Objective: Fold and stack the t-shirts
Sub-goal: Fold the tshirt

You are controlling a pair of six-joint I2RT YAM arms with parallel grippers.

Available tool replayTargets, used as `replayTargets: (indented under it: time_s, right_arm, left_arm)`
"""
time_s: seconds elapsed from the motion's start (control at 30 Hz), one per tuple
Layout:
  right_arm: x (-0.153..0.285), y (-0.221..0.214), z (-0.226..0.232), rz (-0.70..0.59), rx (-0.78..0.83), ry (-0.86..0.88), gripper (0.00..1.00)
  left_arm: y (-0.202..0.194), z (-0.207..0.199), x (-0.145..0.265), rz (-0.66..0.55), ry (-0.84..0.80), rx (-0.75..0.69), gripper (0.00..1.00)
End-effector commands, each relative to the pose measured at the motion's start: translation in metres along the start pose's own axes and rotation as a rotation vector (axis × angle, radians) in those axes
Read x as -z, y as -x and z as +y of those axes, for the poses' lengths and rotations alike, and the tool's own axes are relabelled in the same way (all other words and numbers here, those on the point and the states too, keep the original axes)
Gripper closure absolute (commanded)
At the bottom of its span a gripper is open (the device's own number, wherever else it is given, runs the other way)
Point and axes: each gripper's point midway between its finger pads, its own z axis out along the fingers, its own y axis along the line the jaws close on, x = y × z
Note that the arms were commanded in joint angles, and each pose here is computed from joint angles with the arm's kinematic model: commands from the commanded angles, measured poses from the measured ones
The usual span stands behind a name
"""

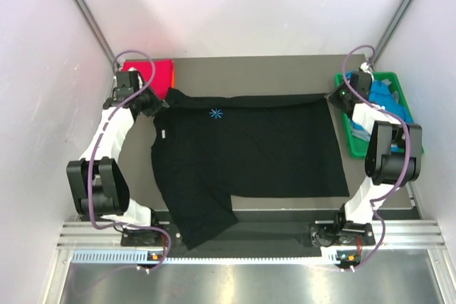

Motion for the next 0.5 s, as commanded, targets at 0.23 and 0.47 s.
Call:
replayTargets:
  time_s: [0.23, 0.47]
  right_arm:
    - [0.026, 0.005, -0.012, -0.055, 0.041, -0.023, 1.00]
    - [0.029, -0.017, -0.029, -0.012, 0.050, -0.061, 1.00]
  left_arm:
    - [-0.043, 0.026, 0.023, 0.073, 0.056, 0.009, 1.00]
    - [-0.079, 0.050, 0.025, 0.133, 0.078, 0.022, 1.00]
